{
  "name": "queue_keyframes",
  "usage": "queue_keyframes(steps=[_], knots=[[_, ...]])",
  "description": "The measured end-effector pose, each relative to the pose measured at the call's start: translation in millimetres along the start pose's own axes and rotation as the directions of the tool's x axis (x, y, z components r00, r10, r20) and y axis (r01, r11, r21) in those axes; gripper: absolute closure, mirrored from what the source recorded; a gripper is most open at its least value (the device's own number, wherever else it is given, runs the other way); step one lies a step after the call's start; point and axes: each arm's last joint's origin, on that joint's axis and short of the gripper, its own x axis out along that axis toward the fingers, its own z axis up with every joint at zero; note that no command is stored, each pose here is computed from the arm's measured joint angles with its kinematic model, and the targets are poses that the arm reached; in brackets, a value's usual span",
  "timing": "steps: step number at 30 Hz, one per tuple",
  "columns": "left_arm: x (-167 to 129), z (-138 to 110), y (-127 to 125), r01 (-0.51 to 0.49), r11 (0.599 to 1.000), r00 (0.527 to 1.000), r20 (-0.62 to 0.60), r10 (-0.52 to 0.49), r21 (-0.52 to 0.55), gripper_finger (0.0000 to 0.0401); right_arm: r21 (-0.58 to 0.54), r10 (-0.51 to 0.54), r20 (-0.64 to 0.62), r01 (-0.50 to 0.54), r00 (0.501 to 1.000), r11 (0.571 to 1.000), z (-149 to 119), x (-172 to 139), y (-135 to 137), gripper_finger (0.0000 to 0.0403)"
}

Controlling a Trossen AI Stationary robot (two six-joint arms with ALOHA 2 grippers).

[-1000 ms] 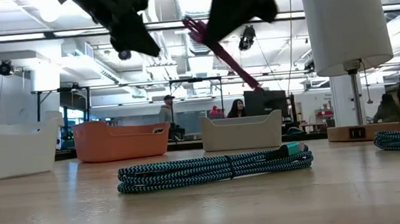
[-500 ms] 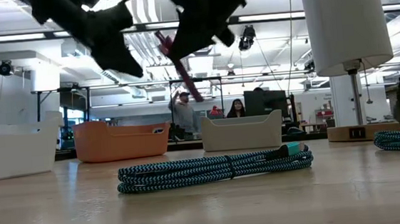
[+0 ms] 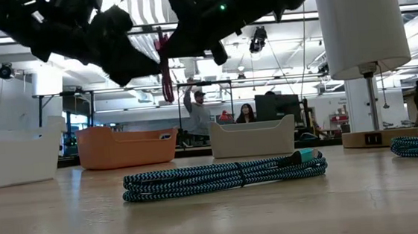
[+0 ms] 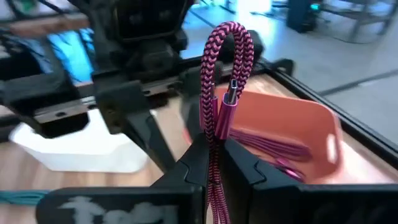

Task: Pick & Place USB Port
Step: Put the pink USB cable into the orange bin

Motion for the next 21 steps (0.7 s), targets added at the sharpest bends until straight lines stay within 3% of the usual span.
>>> queue_keyframes(steps=[3, 11, 21], knots=[[-1, 4, 0, 0.005, 1.000, 0.996, 0.090, -0.002, -0.025, 0.0295, 0.005, 0.019, 0.009, -0.019, 1.000, 1.000, -2, 1, -4, 0.0381], [-1, 4, 0, 0.007, 0.998, 0.995, 0.099, -0.001, -0.059, 0.0295, -0.037, 0.017, 0.006, -0.016, 1.000, 0.999, -3, 1, -7, 0.0381], [-1, 4, 0, 0.005, 0.998, 0.995, 0.102, 0.001, -0.059, 0.0295, -0.014, 0.063, 0.048, -0.062, 0.997, 0.998, 9, 2, -3, 0.0380]])
